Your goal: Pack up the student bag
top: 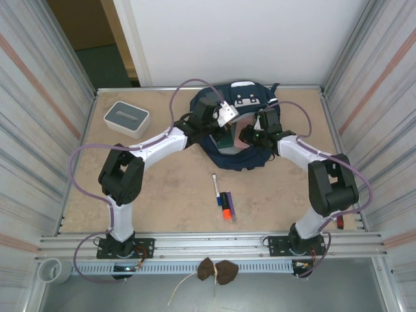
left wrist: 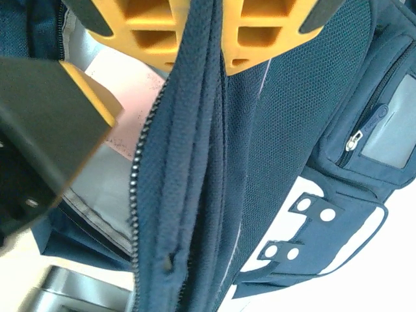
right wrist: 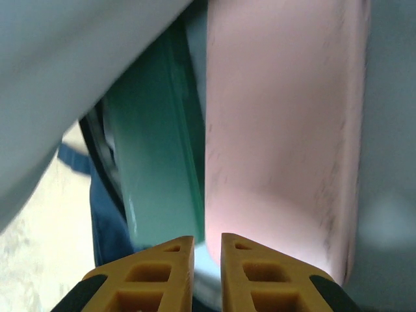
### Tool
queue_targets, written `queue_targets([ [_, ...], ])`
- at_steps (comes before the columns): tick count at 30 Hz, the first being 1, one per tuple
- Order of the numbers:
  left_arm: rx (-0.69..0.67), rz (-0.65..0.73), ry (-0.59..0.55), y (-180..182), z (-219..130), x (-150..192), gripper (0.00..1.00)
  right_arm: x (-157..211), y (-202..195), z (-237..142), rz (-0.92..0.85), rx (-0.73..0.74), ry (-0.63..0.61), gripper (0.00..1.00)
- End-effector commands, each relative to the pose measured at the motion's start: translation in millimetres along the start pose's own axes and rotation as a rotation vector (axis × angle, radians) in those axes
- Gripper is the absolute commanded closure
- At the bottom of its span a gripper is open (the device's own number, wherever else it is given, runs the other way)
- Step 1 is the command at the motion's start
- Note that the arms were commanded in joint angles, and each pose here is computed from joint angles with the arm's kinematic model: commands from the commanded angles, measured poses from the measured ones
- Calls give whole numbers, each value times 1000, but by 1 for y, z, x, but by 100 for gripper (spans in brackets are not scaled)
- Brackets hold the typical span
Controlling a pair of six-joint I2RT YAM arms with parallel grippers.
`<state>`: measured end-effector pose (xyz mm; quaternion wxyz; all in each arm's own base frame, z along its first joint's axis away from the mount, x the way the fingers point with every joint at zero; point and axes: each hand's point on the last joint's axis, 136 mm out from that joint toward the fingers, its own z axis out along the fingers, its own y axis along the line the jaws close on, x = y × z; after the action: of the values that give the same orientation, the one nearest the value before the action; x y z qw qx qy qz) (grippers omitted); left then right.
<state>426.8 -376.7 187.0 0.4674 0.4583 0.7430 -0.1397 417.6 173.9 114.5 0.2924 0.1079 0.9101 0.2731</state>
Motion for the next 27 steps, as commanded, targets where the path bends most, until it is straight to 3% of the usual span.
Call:
queue_targets([
  [1,42,-30,-85,-5,-31,-35,97,-33,0,11,-21,-16,-103,84],
  [7,-10,-115,-73,6,-32,-38,97,-26,3,12,-38,-70,-77,83],
  [12,-141,-215,-24,29,-37,-29,98,0,3,-23,-88,-89,-51,76],
  [17,-175,-263,-5,39,-39,-24,97,19,-9,-62,-78,-87,-72,69],
  [19,-176,-268,3,38,-39,-22,97,21,-22,-71,-51,-54,-92,64],
  [24,-189,-288,25,38,-39,-11,97,23,-91,-76,128,196,-142,48],
  [27,-204,-309,47,40,-40,-2,97,14,-98,-59,180,188,-148,46],
])
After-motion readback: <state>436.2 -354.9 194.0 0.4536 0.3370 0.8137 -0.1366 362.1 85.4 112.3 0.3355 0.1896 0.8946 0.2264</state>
